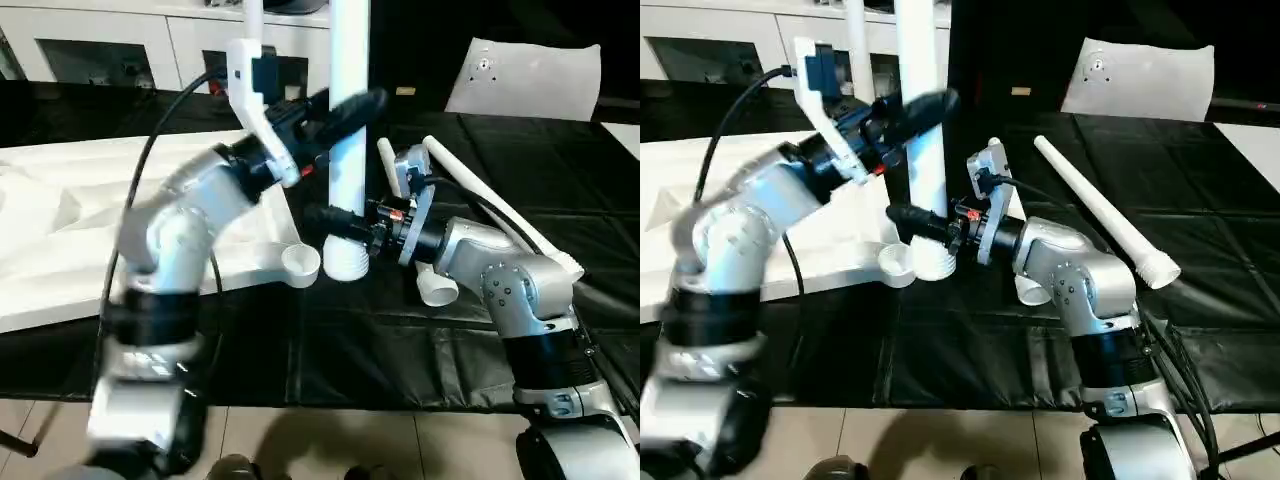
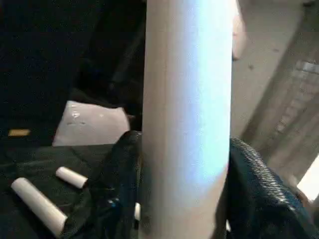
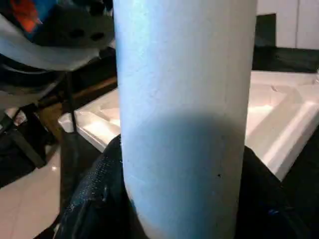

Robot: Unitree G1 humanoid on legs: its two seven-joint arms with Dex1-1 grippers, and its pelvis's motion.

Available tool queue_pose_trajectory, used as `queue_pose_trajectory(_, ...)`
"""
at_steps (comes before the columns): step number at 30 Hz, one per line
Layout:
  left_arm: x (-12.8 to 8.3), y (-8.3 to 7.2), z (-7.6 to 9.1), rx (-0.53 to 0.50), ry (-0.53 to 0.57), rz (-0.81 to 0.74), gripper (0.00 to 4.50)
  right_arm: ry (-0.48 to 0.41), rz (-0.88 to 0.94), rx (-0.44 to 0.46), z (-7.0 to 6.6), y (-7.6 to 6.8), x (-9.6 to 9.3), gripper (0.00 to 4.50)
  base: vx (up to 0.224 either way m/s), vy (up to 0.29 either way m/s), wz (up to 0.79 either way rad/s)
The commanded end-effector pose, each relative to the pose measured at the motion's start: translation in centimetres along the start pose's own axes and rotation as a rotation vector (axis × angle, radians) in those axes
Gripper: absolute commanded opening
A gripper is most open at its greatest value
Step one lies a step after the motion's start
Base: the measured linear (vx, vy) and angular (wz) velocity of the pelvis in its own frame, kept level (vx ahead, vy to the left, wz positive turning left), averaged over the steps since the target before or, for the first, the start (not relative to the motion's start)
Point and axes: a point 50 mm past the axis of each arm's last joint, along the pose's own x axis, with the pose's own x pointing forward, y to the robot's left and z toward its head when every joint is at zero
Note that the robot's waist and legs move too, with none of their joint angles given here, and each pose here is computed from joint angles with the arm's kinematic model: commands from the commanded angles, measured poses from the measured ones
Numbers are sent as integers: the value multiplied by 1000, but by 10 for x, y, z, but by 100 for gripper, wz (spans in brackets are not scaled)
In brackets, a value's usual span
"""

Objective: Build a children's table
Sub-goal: Pick table leg

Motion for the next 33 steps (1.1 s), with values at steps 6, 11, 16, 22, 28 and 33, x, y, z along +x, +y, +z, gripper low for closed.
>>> queue_pose_trajectory(6, 1, 1, -8, 20, -7, 117, 182, -30, -5, -68, 11, 2, 4, 193, 0, 0, 0)
queue_pose_trajectory(11, 2, 0, -4, 21, -24, 133, 179, -29, -22, -80, 11, 0, 5, 193, 0, 0, 0)
queue_pose_trajectory(16, 1, 2, -1, 20, -33, 124, 179, -20, -47, -99, 11, -2, 5, 193, 0, 0, 0)
queue_pose_trajectory(22, 0, 3, 0, 17, -28, 100, 179, -19, -53, -100, 12, -3, 5, 193, 0, 0, 0)
queue_pose_trajectory(28, -2, 10, 5, 12, -12, 38, 179, -27, -35, -66, 16, -3, 4, 272, 0, 0, 0)
queue_pose_trajectory(33, -1, 11, 11, 36, 26, -57, 179, -13, 2, -63, 21, -4, -1, 319, 0, 0, 0)
